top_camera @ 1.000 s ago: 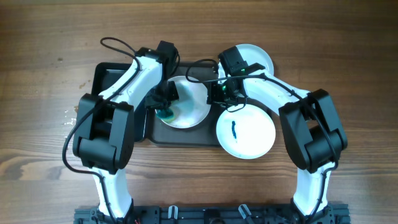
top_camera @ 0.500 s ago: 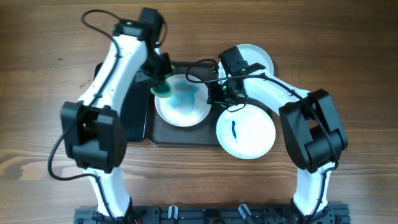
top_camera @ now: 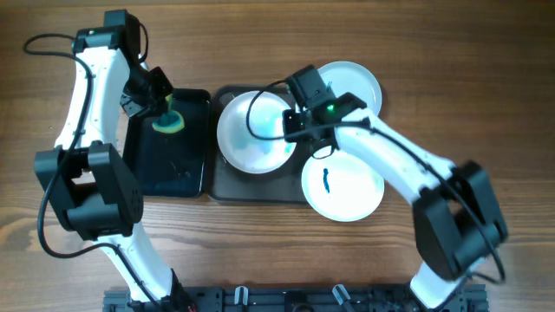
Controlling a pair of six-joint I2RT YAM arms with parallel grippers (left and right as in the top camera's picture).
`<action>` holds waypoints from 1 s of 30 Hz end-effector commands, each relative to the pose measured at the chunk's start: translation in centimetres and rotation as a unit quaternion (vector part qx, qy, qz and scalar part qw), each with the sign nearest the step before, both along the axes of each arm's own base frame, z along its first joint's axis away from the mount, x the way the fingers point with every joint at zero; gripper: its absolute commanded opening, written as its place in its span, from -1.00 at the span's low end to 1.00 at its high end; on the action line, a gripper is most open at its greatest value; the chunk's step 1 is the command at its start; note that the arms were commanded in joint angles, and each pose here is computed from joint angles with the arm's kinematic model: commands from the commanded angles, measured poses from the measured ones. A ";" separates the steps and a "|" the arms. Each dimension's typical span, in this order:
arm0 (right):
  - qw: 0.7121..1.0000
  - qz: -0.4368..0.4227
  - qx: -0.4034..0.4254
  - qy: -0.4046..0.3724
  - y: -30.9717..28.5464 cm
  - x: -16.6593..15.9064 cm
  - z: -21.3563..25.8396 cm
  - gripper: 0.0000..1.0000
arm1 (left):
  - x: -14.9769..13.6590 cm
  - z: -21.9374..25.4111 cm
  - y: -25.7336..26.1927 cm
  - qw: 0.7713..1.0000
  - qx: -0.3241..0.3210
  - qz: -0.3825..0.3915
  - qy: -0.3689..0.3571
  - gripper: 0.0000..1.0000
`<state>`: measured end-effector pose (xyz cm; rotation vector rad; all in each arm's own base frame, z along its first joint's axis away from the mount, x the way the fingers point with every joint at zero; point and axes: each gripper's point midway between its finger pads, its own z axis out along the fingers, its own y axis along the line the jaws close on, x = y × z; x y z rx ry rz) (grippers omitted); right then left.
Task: Clean dirty plates on tray and stack at the side
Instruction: 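Lift the cleaned plate with the right gripper and tilt it up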
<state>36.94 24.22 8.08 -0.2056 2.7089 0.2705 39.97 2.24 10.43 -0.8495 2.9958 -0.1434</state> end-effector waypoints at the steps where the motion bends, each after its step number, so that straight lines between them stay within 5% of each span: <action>1: 0.989 -0.019 -0.100 -0.109 -2.2 1.3 4.1 -0.91 | 0.4 1.9 0.1 1.000 0.004 -0.009 -0.027 -0.92; 14: 0.916 0.006 -0.292 -0.276 -1.6 0.2 10.2 -0.91 | 0.4 1.9 0.1 1.000 0.004 -0.009 -0.027 -0.92; 22: 0.846 0.014 -0.390 -0.363 -0.2 -1.0 14.7 -0.91 | 0.4 1.9 0.1 1.000 0.004 -0.009 -0.027 -0.92; 30: 0.767 -0.075 -0.465 -0.436 0.0 -2.9 21.1 -0.92 | 0.4 1.9 0.1 1.000 0.004 -0.009 -0.027 -0.92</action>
